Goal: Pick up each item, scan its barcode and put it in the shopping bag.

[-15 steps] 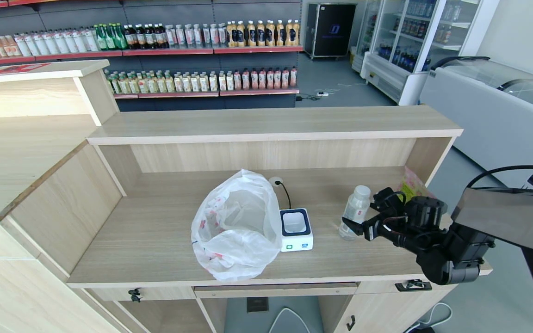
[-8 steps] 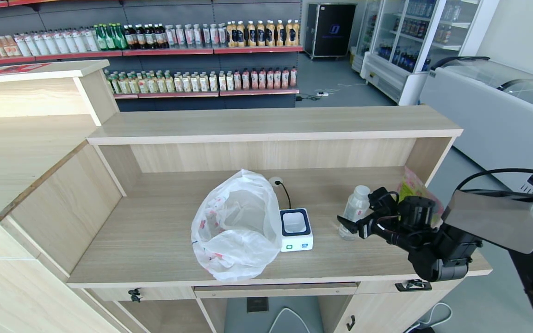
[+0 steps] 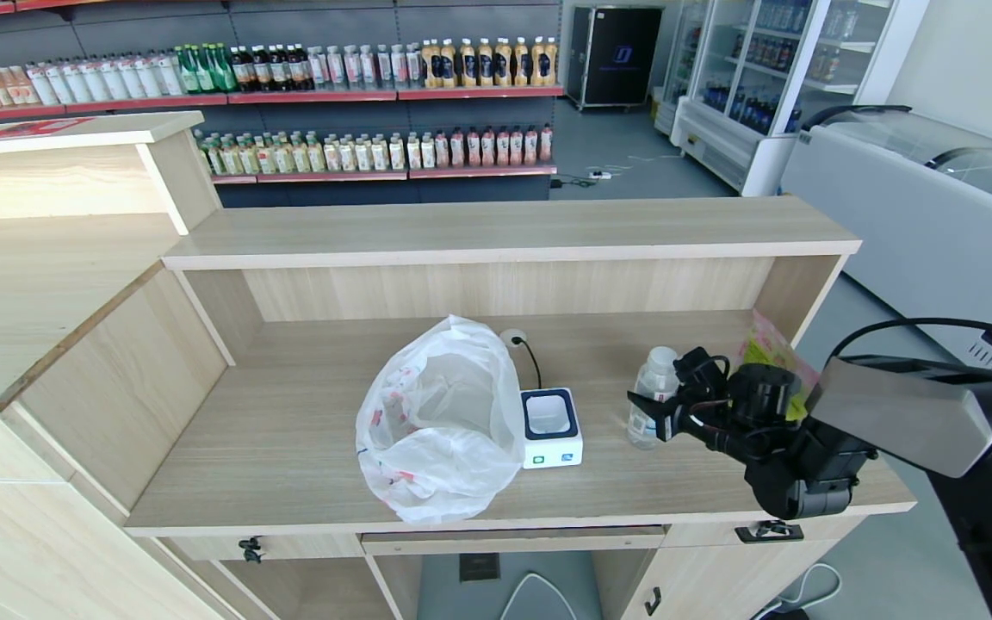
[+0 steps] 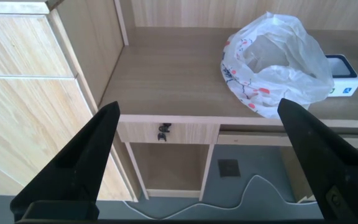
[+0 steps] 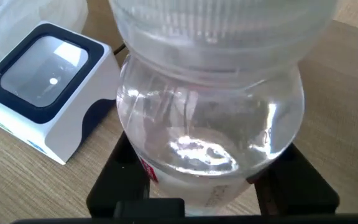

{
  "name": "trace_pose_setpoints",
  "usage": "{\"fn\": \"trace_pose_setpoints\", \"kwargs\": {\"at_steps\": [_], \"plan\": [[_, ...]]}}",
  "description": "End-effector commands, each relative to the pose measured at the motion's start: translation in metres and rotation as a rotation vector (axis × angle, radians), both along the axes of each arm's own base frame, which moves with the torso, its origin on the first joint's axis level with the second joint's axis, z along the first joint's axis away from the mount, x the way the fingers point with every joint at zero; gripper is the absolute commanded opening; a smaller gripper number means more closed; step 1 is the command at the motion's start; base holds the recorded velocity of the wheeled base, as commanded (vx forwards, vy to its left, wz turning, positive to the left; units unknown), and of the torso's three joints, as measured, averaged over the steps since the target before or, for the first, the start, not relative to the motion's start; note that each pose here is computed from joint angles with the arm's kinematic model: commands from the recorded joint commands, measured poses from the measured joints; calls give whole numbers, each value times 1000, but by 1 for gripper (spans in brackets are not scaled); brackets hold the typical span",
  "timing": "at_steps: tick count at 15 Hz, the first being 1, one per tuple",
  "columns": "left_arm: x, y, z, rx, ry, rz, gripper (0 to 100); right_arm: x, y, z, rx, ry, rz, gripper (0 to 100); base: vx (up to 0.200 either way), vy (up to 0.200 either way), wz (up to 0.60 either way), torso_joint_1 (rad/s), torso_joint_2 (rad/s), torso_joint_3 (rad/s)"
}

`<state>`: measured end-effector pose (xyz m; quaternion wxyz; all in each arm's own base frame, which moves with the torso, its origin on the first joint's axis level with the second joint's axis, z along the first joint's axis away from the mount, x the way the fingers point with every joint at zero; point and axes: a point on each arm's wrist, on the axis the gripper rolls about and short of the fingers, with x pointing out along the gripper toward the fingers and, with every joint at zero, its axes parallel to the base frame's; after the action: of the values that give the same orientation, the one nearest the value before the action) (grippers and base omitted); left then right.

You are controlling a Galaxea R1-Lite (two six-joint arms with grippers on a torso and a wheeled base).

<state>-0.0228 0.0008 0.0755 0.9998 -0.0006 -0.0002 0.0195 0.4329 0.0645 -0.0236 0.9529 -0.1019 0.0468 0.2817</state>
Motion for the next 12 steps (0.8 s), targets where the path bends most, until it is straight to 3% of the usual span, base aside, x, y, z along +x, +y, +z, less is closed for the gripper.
{"fn": "trace_pose_setpoints", "kwargs": {"at_steps": [1,5,7,10,12], "plan": [[0,0,0,0,0,1,100,1,2,-3,-1,-1,3,0,0,0,0,0,0,0],[0,0,0,0,0,1,100,-2,1,1,12,12,-9,0,0,0,0,0,0,0],[0,0,0,0,0,1,100,-16,-1,19,41,36,-14,0,0,0,0,0,0,0],[0,0,0,-2,0,1,100,-42,0,77,176,45,-9,0,0,0,0,0,0,0],[0,0,0,0,0,1,100,-67,7,138,309,36,27,0,0,0,0,0,0,0]]}}
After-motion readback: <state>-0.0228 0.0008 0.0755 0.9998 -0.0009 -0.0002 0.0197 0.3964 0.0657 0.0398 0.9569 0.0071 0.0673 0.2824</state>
